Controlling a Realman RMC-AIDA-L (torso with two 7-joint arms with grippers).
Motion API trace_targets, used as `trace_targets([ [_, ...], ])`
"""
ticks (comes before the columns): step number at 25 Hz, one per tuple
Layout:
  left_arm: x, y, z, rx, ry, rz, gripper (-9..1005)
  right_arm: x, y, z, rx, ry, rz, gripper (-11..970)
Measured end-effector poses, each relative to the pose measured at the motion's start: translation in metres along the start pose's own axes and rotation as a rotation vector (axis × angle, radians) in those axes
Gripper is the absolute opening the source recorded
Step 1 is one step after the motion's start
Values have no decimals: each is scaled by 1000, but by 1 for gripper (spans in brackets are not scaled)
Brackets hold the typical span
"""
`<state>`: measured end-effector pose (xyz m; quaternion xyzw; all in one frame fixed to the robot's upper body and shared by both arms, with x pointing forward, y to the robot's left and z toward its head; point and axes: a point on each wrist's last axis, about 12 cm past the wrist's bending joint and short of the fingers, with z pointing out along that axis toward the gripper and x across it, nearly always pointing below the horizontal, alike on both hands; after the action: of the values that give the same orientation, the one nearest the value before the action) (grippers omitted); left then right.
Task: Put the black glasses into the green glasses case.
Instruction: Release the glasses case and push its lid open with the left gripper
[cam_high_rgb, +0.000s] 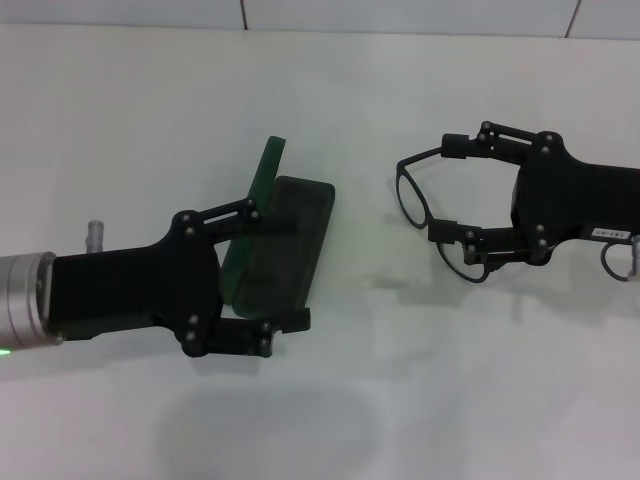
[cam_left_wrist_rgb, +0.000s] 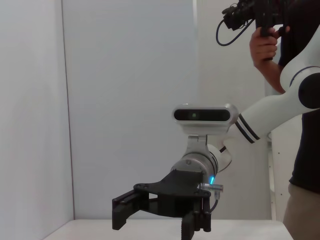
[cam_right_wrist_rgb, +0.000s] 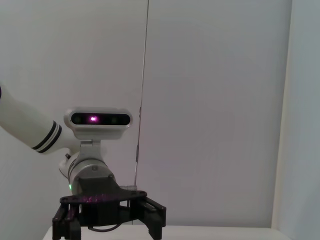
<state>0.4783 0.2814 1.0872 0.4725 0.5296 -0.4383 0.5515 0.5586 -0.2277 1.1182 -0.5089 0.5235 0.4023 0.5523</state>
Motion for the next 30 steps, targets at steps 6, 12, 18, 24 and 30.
trace_targets([
  [6,0,0,1,-1,-4,-1,874,0,0,0,-2,1,0,854],
  [12,0,0,2,-5,-9,-1,875,0,0,-1,-3,3,-1,854],
  [18,-8,24,-10,-210,-53,-122,874,0,-1,-2,5,5,0,853],
  [24,-26,79,-29,-434,138,-485,874,1,-5,-19,107,-22,6,853],
  [30,-35,91,-16,-450,387,-580,875,2,-7,-33,200,-56,17,854],
])
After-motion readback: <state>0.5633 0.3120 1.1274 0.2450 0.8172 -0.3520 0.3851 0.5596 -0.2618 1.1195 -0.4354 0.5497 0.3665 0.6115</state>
